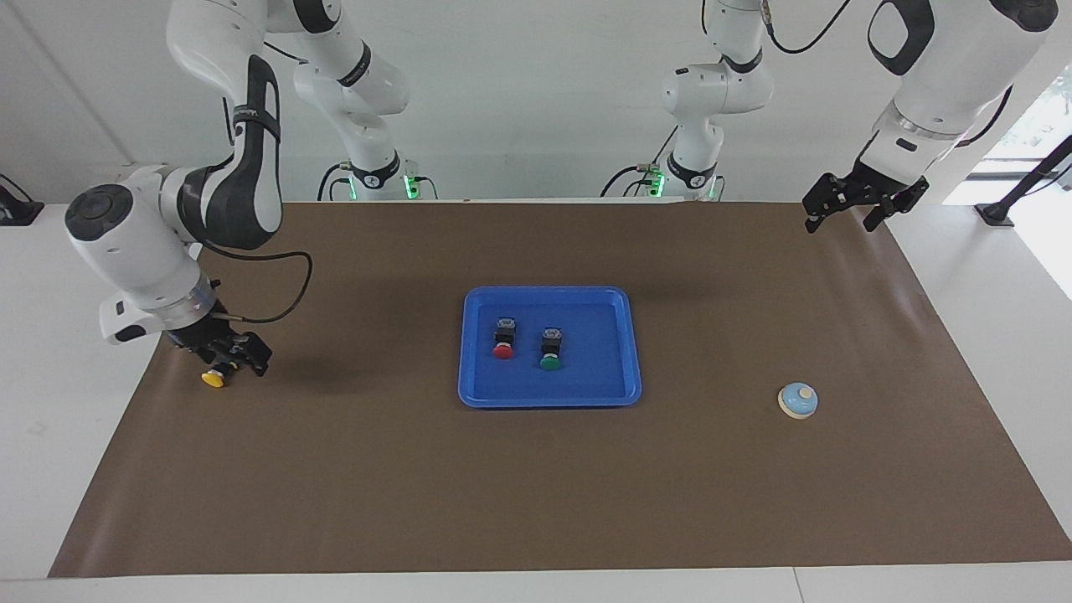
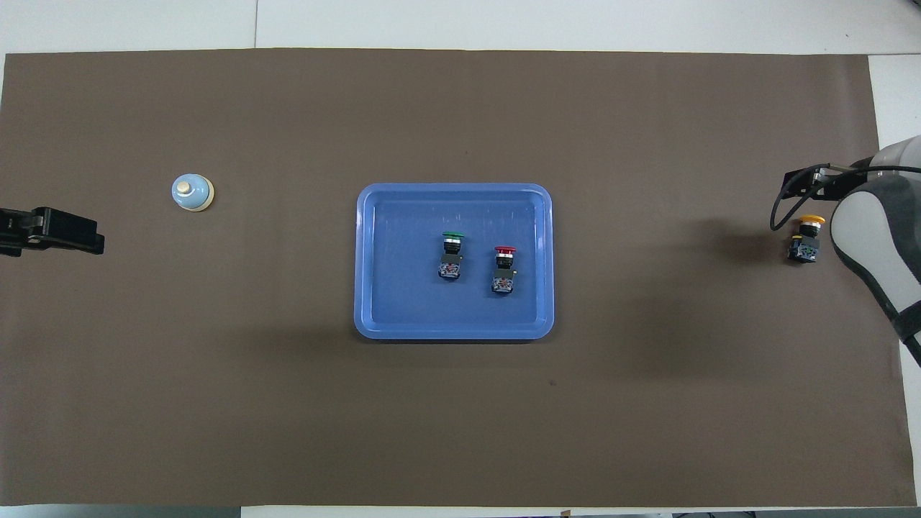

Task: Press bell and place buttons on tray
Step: 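Move the right gripper back and grasp the yellow-topped button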

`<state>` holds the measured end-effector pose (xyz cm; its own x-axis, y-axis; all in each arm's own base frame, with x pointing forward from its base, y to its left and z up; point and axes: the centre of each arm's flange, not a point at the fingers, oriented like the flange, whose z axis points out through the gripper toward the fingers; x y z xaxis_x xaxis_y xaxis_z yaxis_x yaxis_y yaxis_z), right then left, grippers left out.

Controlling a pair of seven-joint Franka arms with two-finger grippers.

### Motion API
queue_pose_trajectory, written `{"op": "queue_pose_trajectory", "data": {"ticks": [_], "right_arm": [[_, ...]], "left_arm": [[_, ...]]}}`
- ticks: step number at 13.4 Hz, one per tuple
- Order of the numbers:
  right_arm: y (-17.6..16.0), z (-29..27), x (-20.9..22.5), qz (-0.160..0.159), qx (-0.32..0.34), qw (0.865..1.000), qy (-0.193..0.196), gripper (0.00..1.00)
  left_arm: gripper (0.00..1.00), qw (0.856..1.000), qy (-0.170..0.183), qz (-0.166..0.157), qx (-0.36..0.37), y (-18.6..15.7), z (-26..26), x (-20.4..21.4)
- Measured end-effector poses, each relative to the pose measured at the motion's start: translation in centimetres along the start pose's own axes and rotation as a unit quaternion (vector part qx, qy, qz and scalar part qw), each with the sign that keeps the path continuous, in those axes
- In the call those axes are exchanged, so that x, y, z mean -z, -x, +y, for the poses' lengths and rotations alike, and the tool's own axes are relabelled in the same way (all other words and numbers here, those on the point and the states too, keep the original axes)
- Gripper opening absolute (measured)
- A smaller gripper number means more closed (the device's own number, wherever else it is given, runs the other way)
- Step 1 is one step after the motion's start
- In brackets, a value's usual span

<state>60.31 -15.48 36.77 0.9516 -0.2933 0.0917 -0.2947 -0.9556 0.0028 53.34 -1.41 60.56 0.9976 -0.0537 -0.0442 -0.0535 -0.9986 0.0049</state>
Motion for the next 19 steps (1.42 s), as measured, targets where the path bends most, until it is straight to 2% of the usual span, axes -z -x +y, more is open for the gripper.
{"op": "queue_pose_trajectory", "data": {"ticks": [7,12,14,15,18,19], "right_arm": [[3.3,4.5,-5.1,0.007,-0.027,1.000,0.002,1.00],[4.2,4.7,-6.6,-0.007,-0.028,1.000,0.002,1.00],[4.5,4.6,-7.1,-0.011,-0.028,1.000,0.002,0.96],[4.5,4.6,-7.1,-0.012,-0.027,1.000,0.002,0.87],[4.7,4.6,-7.3,-0.015,-0.011,1.000,0.001,0.46],[4.7,4.6,-7.3,-0.016,-0.007,1.000,0.001,0.41]], "left_arm": [[1.00,1.000,0.000,0.000,0.000,0.0,0.0,0.0],[1.00,1.000,0.000,0.000,0.000,0.0,0.0,0.0],[1.00,1.000,0.000,0.000,0.000,0.0,0.0,0.0],[1.00,1.000,0.000,0.000,0.000,0.0,0.0,0.0],[1.00,1.000,0.000,0.000,0.000,0.0,0.0,0.0],[1.00,1.000,0.000,0.000,0.000,0.0,0.0,0.0]]}}
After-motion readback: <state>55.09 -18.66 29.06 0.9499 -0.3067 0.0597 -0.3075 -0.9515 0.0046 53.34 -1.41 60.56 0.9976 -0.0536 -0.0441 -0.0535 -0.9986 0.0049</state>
